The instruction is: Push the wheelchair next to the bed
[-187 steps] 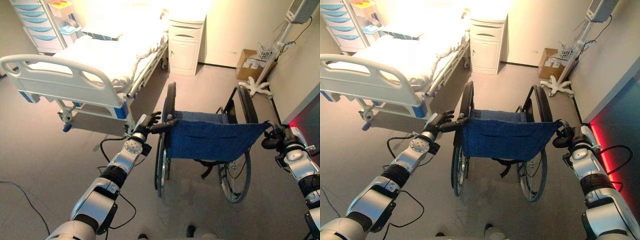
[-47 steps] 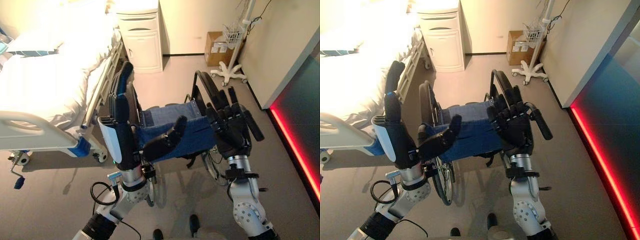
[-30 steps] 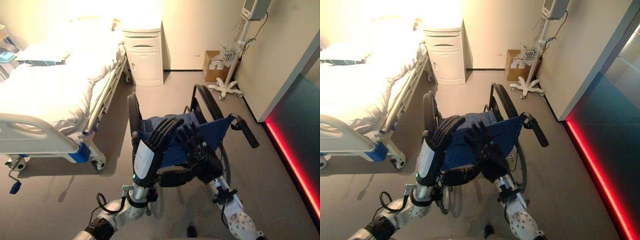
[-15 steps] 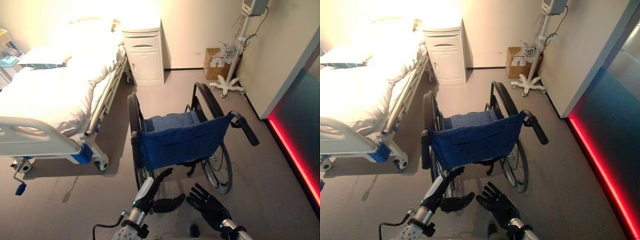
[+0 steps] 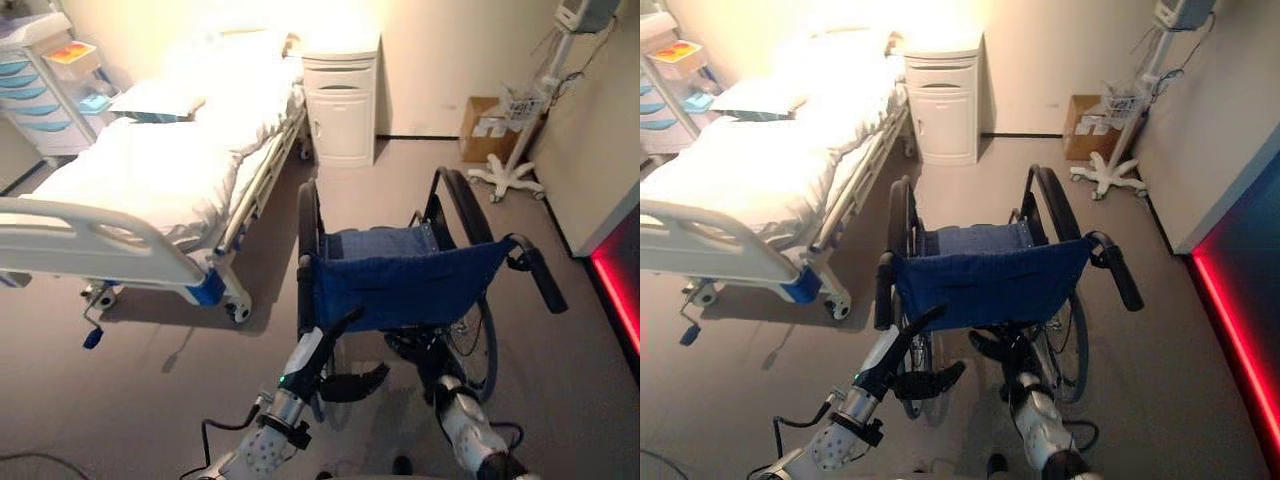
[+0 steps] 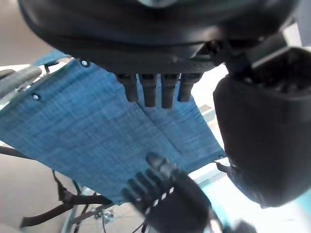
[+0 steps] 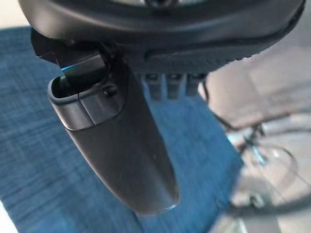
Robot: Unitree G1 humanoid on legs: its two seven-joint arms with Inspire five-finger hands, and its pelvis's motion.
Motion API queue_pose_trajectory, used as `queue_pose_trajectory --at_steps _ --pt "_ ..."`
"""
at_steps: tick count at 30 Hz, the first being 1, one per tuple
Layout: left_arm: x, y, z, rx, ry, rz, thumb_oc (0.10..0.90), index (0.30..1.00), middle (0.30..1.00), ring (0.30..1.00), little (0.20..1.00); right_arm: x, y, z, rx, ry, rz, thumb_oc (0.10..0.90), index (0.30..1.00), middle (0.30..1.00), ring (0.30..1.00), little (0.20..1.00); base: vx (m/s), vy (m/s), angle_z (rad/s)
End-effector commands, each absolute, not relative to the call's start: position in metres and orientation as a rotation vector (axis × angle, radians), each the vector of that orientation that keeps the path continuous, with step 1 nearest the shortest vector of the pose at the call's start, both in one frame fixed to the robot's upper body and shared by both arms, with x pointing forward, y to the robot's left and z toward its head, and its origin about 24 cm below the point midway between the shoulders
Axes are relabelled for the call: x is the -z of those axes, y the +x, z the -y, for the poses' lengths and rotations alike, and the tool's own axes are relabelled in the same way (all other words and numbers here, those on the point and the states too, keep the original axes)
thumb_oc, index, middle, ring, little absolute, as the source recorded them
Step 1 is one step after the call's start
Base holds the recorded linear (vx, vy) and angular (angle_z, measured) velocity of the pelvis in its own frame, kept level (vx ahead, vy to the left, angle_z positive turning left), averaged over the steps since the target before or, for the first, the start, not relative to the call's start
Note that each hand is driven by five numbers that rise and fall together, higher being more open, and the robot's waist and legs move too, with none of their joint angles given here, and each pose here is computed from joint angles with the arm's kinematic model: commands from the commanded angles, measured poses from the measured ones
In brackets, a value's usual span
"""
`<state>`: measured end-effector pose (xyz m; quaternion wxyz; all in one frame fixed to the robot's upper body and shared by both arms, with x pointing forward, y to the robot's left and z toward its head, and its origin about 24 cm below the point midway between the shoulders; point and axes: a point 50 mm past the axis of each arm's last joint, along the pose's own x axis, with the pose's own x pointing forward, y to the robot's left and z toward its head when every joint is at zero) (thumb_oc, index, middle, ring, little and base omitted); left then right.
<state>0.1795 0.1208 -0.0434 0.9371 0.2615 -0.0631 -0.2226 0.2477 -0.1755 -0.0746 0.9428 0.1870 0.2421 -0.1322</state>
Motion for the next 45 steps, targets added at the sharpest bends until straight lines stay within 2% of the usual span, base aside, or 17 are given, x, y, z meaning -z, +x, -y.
queue_pose_trajectory --at_steps 1,9,15,25,32,38,44,45 --pt "-0.031 0.229 -0.131 0.313 0.38 0.42 0.8 0.9 0.9 0.9 0.9 0.001 0.32 0.183 0.394 0.399 -0.191 0.8 0.9 0.9 0.9 0.9 0.04 -0.042 0.42" --pt "-0.043 0.234 -0.137 0.342 0.377 0.433 0.8 0.9 0.9 0.9 0.9 -0.057 0.362 0.21 0.504 0.46 -0.051 0.8 0.9 0.9 0.9 0.9 0.0 -0.033 0.39" --pt "-0.051 0.234 -0.135 0.362 0.358 0.475 0.8 0.9 0.9 0.9 0.9 -0.077 0.377 0.209 0.501 0.377 -0.043 0.8 0.9 0.9 0.9 0.9 0.0 -0.034 0.22" --pt "-0.063 0.235 -0.122 0.435 0.299 0.52 0.8 0.9 0.9 0.9 0.9 -0.079 0.38 0.223 0.51 0.247 -0.091 0.8 0.9 0.9 0.9 0.9 -0.01 -0.005 0.08" --pt "-0.067 0.234 -0.114 0.468 0.284 0.555 0.8 0.9 0.9 0.9 0.9 -0.043 0.362 0.225 0.444 0.194 -0.169 0.8 0.9 0.9 0.9 0.9 -0.04 0.022 0.0" --pt "-0.066 0.232 -0.113 0.448 0.293 0.57 0.8 0.9 0.9 0.9 0.9 -0.003 0.329 0.215 0.359 0.218 -0.177 0.8 0.9 0.9 0.9 0.9 -0.05 0.038 -0.07" --pt "-0.04 0.222 -0.132 0.244 0.276 0.497 0.8 0.9 0.9 0.9 0.9 0.045 0.27 0.2 0.286 0.226 -0.227 0.8 0.9 0.9 0.9 0.9 -0.02 0.019 -0.2" --pt "-0.024 0.218 -0.145 0.13 0.25 0.422 0.8 0.9 0.9 0.9 0.9 0.057 0.25 0.197 0.272 0.255 -0.261 0.8 0.9 0.9 0.9 0.9 -0.01 0.004 -0.32"
